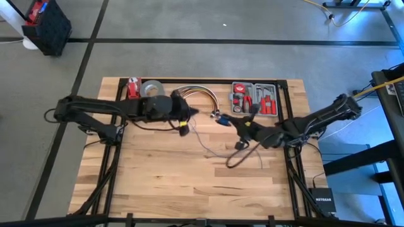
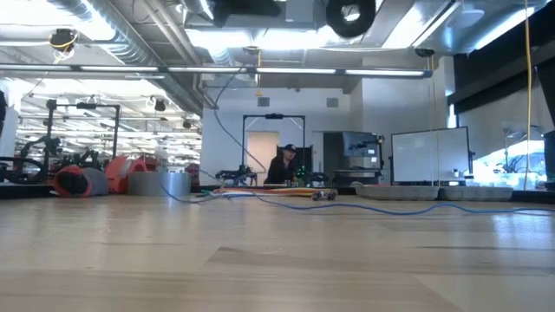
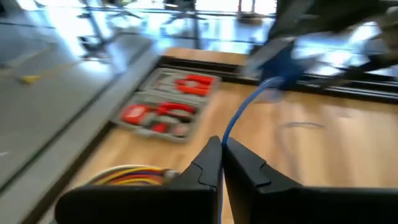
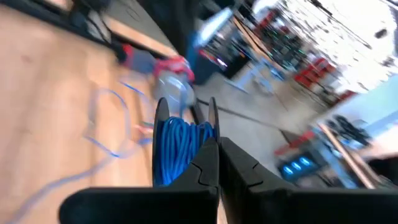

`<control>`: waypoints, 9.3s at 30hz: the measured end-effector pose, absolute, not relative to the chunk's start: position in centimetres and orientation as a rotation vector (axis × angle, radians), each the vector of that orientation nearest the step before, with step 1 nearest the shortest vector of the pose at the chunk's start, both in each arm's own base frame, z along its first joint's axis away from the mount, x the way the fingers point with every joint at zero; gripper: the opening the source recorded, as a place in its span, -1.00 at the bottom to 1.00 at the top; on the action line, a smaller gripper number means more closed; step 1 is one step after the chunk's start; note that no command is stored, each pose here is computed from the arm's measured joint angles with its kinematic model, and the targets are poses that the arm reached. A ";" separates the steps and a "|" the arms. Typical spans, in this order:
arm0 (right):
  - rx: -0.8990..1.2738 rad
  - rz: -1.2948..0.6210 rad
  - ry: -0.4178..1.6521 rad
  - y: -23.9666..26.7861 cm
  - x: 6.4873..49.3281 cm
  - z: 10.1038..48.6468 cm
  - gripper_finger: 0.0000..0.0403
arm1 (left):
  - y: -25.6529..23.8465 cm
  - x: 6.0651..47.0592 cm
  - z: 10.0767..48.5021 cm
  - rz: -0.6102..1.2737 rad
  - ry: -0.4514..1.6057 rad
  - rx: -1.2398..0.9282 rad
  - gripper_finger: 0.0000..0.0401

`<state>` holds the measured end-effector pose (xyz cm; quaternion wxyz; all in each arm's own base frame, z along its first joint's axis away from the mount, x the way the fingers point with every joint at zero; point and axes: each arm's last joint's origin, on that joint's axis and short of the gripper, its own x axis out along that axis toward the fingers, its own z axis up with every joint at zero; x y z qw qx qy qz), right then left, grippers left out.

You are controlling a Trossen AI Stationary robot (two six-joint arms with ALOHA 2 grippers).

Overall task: Coil cords
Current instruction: Coil the blue wire on the black spool

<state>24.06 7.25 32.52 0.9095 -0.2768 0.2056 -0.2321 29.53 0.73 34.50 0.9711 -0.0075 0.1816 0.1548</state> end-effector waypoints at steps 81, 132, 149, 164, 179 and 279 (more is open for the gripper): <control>-0.588 -0.532 0.527 5.8 28.0 33.2 -1.00 | -1.5 30.0 36.8 0.259 0.141 0.037 -1.00; -0.550 -0.504 0.090 8.6 25.4 45.7 -1.00 | -3.3 38.5 27.1 0.270 0.281 0.211 -1.00; -0.477 -0.317 0.373 10.7 24.0 41.4 -1.00 | 0.7 34.3 30.2 0.502 0.410 0.230 -1.00; -0.568 -0.575 0.652 7.0 28.2 34.1 -1.00 | -1.5 29.3 35.7 0.375 0.266 0.086 -1.00; -0.453 -0.544 0.526 5.4 31.1 33.7 -1.00 | -3.4 35.7 31.1 0.327 0.201 0.087 -1.00; -0.263 -0.316 -0.060 3.5 19.3 52.3 -1.00 | -5.1 36.8 22.1 0.239 0.839 0.280 -0.27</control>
